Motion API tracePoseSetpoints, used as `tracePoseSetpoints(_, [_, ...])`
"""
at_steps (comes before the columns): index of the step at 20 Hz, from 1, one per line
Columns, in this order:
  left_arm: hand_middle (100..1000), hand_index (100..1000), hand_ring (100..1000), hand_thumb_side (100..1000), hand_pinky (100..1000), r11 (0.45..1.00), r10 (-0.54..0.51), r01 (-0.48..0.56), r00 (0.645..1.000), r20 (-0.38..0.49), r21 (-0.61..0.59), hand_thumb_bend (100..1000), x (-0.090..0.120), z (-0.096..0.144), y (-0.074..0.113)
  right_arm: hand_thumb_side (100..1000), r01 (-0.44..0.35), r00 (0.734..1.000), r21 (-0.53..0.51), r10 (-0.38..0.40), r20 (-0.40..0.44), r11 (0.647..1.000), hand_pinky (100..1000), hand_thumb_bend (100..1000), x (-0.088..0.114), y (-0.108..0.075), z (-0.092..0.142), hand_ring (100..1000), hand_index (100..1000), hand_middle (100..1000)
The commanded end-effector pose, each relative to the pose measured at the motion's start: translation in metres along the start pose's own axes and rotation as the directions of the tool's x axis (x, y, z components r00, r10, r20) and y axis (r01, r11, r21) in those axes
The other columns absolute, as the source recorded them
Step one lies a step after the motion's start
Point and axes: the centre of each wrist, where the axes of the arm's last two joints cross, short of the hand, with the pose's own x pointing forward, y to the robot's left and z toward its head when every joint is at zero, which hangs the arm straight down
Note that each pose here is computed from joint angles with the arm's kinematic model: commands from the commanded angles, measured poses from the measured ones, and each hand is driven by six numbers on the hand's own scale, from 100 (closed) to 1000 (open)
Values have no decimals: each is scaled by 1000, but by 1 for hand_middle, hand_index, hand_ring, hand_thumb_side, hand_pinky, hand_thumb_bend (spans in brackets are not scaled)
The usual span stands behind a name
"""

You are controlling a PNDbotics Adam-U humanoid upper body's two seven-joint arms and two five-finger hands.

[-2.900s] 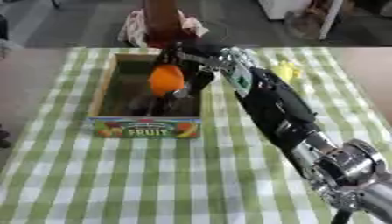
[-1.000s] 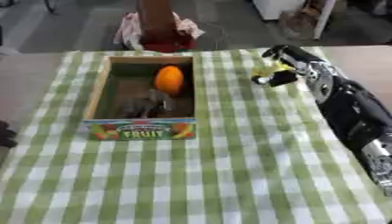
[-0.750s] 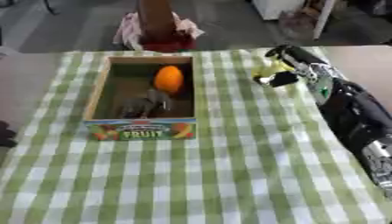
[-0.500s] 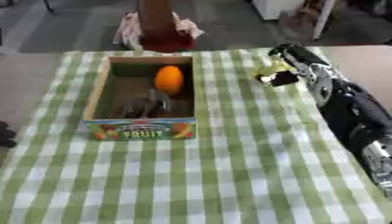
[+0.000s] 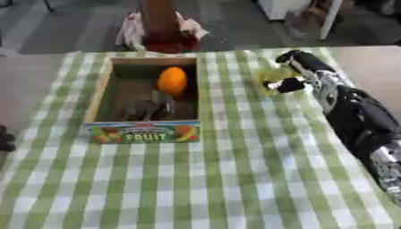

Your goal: Pick up objects on the table and place them in the box.

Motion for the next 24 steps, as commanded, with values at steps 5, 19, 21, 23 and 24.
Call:
tracePoseSetpoints(5, [556, 735, 594, 845, 568, 1000, -27, 27, 999, 20, 3, 100, 7, -2, 7, 402, -27, 1000, 31, 27, -12, 999, 590, 413, -1, -6, -1, 697, 813, 753])
tracePoseSetpoints(19, [556, 735, 594, 845, 568, 1000, -26, 26, 999, 20, 3, 100, 7, -2, 7, 175, -22, 1000, 45, 22, -11, 999, 216, 100, 3, -3, -2, 344, 608, 501])
tracePoseSetpoints(21, [556, 735, 594, 845, 568, 1000, -26, 26, 999, 20, 3, 100, 7, -2, 7, 170, -18, 1000, 36, 18, -4, 999, 166, 100, 4, -3, -2, 299, 575, 471])
tracePoseSetpoints(23, [556, 735, 594, 845, 568, 1000, -26, 26, 999, 19, 4, 100, 7, -2, 7, 169, -8, 1000, 22, 7, 7, 1000, 129, 100, 5, -5, -3, 270, 554, 453])
tracePoseSetpoints(24, [556, 735, 594, 845, 568, 1000, -26, 26, 999, 19, 4, 100, 7, -2, 7, 168, -1, 1000, 16, 1, 15, 1000, 124, 100, 6, -7, -3, 268, 550, 448])
